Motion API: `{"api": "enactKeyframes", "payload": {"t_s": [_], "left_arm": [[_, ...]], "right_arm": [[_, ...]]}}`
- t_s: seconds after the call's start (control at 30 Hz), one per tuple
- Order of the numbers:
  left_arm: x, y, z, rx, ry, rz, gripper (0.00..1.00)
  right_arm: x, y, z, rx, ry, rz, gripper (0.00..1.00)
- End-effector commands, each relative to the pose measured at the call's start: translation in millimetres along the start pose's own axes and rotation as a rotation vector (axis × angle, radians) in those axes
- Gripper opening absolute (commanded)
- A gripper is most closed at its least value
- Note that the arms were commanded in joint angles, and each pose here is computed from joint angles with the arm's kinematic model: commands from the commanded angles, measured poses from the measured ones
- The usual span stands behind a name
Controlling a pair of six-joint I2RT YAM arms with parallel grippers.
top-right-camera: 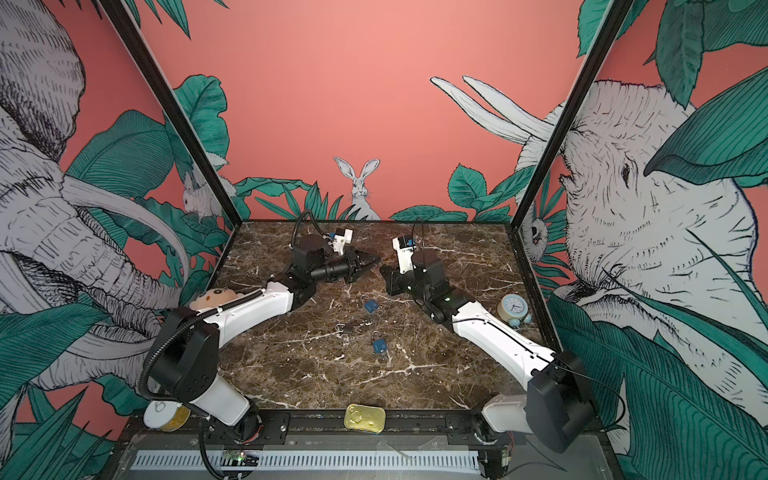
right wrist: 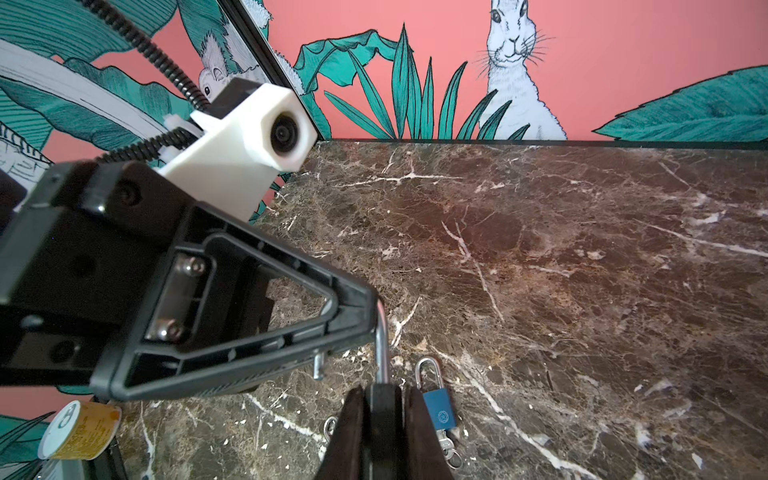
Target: Lock with the key
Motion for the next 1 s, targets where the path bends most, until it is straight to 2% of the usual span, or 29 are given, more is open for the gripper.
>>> {"api": "enactKeyframes", "payload": {"t_s": [0.0,0.07,0.2,0.33,0.53,0.97], "left_arm": [[11,-43,10,-0.125,0.029,0.09,0.04],[14,-44,9,-0.156,0.031,0.069,0.17],[22,-46,9,-0.223,0.034,0.018,0.25],[32,-44,8,-0.245,0.031,-0.001,0.26],[51,-47,8,-0.271,0.015,0.015,0.27],[55,-51,27,-0.352,0.122,-0.015,0.31]], "right_arm": [[8,8,-20,-0.057,-0.025,-0.079,0.0],[12,9,-23,-0.088,-0.004,-0.109,0.0],[20,11,-30,-0.159,0.027,-0.186,0.0],[27,17,-38,-0.207,0.034,-0.278,0.0],[31,18,-41,-0.24,0.058,-0.338,0.0],[29,23,-52,-0.264,0.105,-0.396,0.0]]}}
Point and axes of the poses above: each gripper's point midway between its finger pads, its own x axis back along the fingers, its own y axis along the line the jaws close on, z = x × y, the point moved 5 cm from there along x, back along the fingers, and after that the axes turned 15 degrees about x, right-handed, at the moved point
